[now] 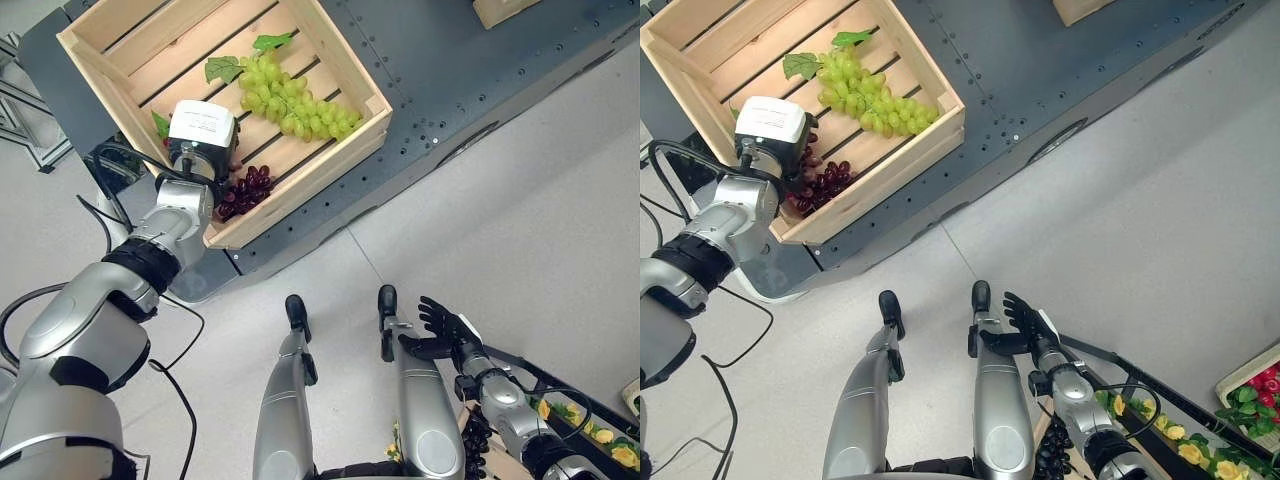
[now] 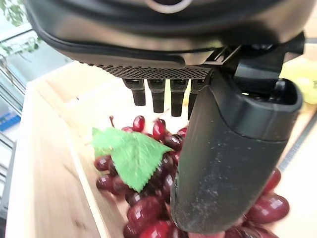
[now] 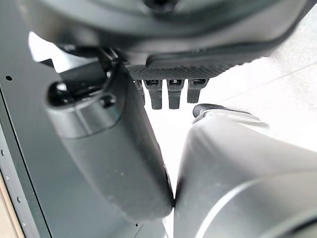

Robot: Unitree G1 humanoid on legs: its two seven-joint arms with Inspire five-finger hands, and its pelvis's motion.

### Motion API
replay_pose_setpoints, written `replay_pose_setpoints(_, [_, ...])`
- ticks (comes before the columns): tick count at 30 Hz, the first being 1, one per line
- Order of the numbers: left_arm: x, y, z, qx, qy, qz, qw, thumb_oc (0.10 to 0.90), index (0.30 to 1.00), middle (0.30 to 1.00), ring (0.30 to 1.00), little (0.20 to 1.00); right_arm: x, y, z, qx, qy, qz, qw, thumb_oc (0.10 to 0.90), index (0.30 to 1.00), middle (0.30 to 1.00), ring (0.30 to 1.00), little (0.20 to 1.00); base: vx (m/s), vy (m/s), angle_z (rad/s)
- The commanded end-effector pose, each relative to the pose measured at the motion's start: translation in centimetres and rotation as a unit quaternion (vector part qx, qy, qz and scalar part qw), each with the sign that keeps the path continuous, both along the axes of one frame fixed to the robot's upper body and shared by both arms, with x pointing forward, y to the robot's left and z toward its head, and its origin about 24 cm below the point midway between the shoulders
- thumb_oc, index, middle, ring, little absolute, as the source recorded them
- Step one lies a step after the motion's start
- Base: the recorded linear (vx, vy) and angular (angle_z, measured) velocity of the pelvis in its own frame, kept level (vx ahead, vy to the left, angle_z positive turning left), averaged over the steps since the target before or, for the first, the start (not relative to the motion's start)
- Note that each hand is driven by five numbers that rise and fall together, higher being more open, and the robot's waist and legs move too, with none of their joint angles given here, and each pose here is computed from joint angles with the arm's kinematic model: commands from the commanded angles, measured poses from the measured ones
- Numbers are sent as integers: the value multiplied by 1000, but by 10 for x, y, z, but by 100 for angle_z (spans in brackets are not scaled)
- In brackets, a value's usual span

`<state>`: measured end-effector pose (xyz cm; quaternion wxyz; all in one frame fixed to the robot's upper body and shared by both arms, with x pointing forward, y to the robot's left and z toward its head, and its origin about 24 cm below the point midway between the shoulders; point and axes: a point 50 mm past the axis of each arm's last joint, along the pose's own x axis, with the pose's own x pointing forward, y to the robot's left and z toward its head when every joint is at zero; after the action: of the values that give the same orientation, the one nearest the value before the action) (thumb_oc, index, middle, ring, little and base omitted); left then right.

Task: Pick up the fruits from the basket on one side to the basket on the other side

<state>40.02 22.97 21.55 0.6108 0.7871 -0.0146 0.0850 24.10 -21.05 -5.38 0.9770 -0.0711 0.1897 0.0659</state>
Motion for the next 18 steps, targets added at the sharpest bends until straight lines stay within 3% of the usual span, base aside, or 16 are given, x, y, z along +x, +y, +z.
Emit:
replay_pose_setpoints(1, [1,-6,49,-20,-43,-6,999,800,900,900,900,900,-13,-3,-3,-12,-3,8,1000,800,900,900,900,900,0,0,0])
replay_pose_setpoints(11, [-15,18,79,-33,-153,1,988,800,900,900,900,900,-21,-9,-6,-14,1,-6,1000,800,900,900,900,900,0,0,0])
replay_pose_setpoints(18, [-26,30,86,-70,-167,-18,983,800,900,900,900,900,-24,-8,-6,-12,0,-15,1000,800,900,900,900,900,0,0,0])
